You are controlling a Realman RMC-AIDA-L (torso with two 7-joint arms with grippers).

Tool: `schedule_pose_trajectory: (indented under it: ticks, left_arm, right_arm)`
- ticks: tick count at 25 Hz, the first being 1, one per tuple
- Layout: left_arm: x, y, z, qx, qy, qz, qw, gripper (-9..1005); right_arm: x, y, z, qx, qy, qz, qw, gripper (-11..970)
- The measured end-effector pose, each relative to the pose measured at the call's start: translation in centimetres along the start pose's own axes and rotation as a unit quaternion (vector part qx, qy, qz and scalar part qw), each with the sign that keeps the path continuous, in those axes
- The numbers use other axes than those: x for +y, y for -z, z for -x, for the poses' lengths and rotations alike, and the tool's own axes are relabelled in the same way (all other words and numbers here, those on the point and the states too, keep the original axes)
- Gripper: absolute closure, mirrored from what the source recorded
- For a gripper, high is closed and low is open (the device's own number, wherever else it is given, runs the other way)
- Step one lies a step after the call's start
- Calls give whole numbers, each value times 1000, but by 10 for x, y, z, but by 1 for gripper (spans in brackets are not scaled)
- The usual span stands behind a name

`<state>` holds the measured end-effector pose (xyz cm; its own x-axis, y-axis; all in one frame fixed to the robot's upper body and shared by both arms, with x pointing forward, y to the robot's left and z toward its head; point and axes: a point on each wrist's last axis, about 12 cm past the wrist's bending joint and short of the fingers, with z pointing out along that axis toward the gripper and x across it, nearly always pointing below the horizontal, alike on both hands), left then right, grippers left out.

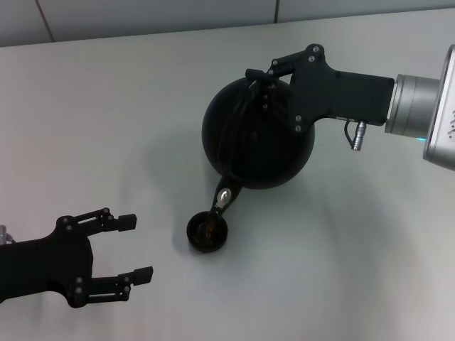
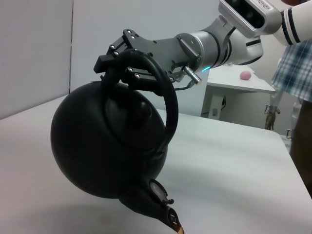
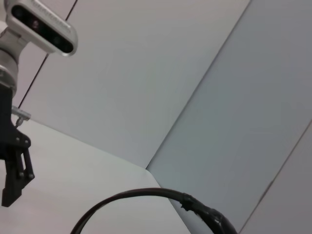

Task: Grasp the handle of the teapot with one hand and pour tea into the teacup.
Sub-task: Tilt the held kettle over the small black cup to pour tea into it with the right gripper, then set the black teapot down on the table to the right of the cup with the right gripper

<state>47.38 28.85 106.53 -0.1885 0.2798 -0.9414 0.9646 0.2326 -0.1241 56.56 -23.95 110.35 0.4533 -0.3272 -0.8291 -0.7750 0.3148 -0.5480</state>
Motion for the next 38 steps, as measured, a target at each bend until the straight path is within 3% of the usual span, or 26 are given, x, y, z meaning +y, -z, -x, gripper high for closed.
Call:
schedule_pose_trajectory:
  ticks: [10, 15, 24, 30, 38]
  left_arm:
    - [1, -1, 1, 1, -1, -1, 1000, 164]
    - [2, -1, 2, 1, -4, -2, 1000, 164]
    - [2, -2, 3, 1, -5, -3, 1000, 164]
    - [2, -2, 2, 6, -6, -5, 1000, 163]
    - [3, -4, 4, 11, -6, -10, 1000, 163]
  right_arm:
    - [1, 7, 0, -15, -27, -37, 999, 836]
    - [9, 11, -7, -13, -63, -49, 997, 837]
    - [20, 24, -17, -30, -132, -122, 983, 836]
    - [25, 39, -23, -35, -162, -180, 969, 837]
    - [31, 56, -32, -55, -231, -285, 929, 836]
